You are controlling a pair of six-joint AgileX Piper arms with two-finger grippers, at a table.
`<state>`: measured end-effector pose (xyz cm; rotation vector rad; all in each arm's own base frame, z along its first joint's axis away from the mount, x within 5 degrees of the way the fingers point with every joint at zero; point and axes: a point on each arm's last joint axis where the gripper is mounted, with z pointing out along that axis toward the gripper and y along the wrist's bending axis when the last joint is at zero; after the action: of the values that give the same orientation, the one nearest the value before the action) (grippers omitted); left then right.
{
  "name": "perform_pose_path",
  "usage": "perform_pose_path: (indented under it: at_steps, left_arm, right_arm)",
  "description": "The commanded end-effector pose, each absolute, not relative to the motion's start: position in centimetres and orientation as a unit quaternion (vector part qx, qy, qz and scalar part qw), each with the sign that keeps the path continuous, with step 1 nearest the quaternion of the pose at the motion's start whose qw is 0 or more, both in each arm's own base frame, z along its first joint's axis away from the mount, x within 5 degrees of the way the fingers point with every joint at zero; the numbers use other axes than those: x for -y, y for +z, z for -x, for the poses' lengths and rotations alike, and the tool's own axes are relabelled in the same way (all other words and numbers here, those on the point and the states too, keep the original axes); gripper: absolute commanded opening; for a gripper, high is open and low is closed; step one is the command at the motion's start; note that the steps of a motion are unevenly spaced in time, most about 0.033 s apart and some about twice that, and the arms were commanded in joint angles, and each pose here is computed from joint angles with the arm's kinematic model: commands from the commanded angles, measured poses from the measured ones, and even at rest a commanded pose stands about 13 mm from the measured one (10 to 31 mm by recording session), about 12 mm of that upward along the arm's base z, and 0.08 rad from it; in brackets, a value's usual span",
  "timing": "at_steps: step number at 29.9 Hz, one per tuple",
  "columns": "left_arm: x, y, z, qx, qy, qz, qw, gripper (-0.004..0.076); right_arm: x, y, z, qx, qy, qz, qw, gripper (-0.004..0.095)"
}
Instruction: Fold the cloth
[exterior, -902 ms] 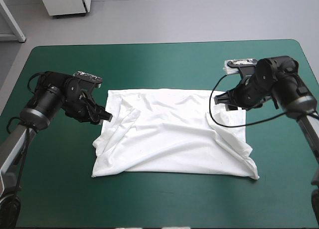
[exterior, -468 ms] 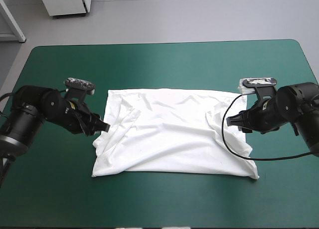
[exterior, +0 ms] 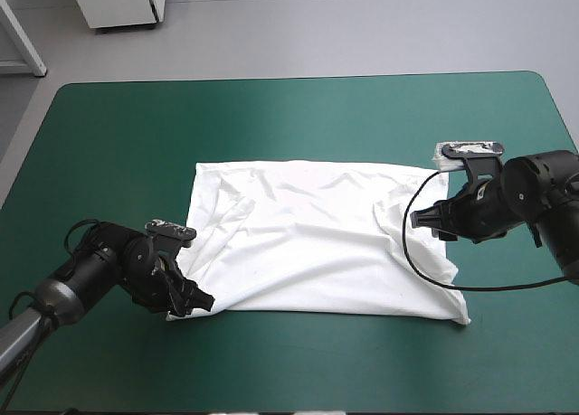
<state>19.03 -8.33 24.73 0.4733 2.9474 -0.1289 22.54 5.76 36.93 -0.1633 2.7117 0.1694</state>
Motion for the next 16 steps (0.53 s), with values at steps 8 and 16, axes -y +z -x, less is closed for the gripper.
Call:
perform_pose_path:
  at_steps: [8, 16]
  left_arm:
    - [8.5, 22.6, -19.9, -0.985, -0.037, -0.136, 0.100, 0.0388]
    - [9.0, 19.5, -21.2, -0.991, -0.020, -0.124, 0.039, 0.0357]
  right_arm:
    - [-5.6, 38.5, -22.0, -0.964, 0.066, 0.062, 0.248, 0.0438]
    - [-5.6, 38.5, -22.0, -0.964, 0.066, 0.062, 0.248, 0.0374]
